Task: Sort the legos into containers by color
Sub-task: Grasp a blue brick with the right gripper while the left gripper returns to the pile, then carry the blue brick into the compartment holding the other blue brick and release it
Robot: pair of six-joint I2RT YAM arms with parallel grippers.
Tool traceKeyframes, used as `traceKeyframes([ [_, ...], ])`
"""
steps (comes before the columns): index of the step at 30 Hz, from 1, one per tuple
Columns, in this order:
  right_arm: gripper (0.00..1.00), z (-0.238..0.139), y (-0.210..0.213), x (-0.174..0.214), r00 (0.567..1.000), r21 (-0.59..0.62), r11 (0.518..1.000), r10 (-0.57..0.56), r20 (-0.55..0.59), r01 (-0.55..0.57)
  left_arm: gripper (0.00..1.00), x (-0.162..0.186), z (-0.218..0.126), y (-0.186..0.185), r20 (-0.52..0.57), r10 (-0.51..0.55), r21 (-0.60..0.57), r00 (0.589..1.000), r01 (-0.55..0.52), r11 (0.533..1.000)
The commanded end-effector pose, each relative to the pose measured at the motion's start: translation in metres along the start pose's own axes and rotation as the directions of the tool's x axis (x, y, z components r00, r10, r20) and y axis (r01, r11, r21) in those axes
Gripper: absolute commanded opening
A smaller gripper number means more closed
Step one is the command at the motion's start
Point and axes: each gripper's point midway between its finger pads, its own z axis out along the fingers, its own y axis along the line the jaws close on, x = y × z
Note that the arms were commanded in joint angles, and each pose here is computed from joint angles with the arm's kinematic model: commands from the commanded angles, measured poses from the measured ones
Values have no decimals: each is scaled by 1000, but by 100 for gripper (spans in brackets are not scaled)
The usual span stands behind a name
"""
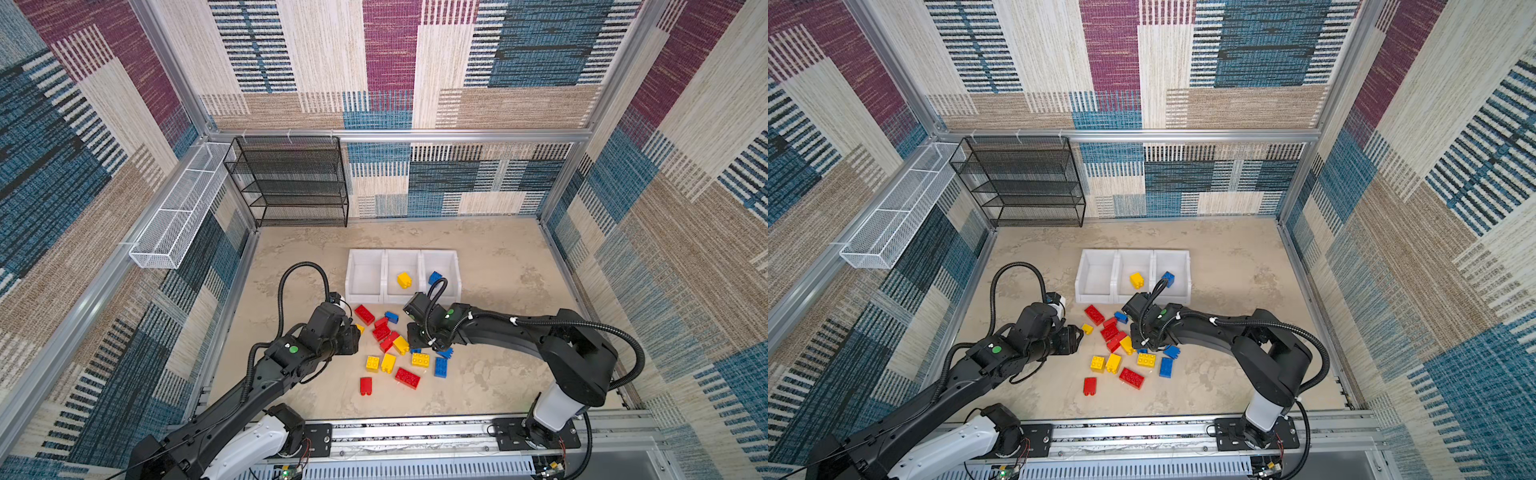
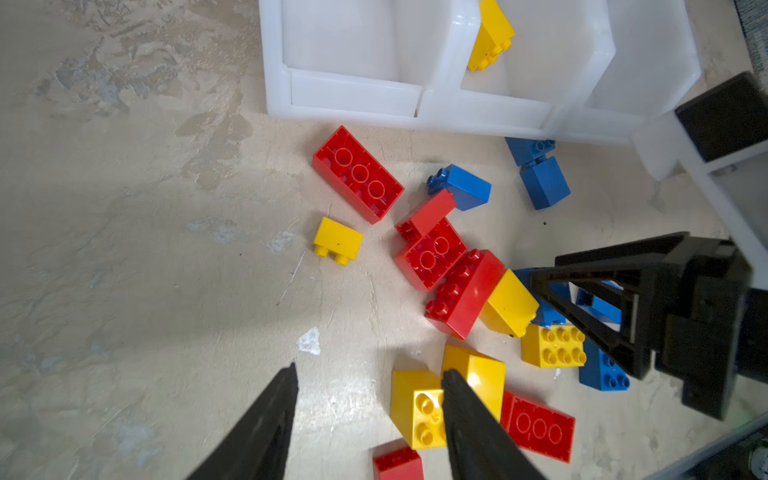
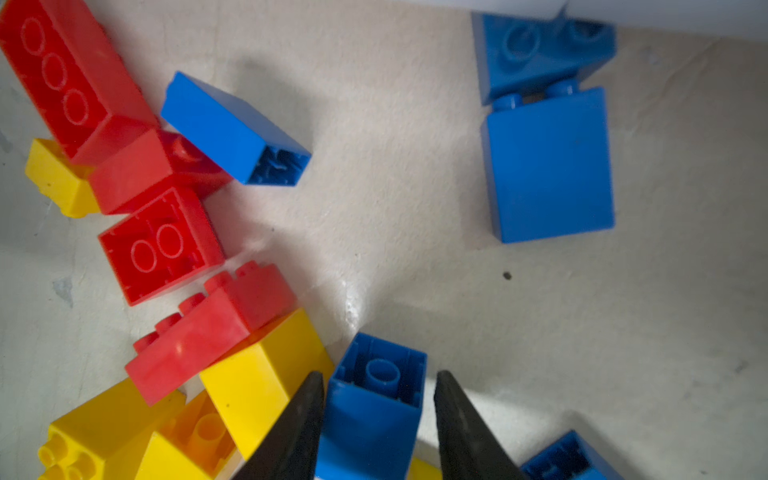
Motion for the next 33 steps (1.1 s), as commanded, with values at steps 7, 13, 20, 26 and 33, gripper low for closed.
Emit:
traceKeyframes([
  [7, 36, 5, -9, 5, 1000, 41, 999, 8, -9, -7, 59, -5, -1, -4, 12, -11, 12, 1000, 10, 1000],
  [13, 33, -4, -6, -1, 1000, 31, 1000, -1, 15, 1, 59, -4, 0, -4, 7, -9, 13, 1000, 9, 1000],
  [20, 32, -43, -7, -52, 990, 50, 997, -61, 130, 55, 59, -7, -1, -7, 7, -2, 22, 1000, 2, 1000],
  [26, 32, -74, -42, -131, 962, 83, 996, -55, 268, 34, 59, -7, 0, -10, -2, 1, 33, 1000, -1, 999],
  [33, 32, -57, -80, -177, 956, 131, 991, -51, 288, 13, 59, -3, 1, -10, -11, -12, 43, 1000, 13, 999],
])
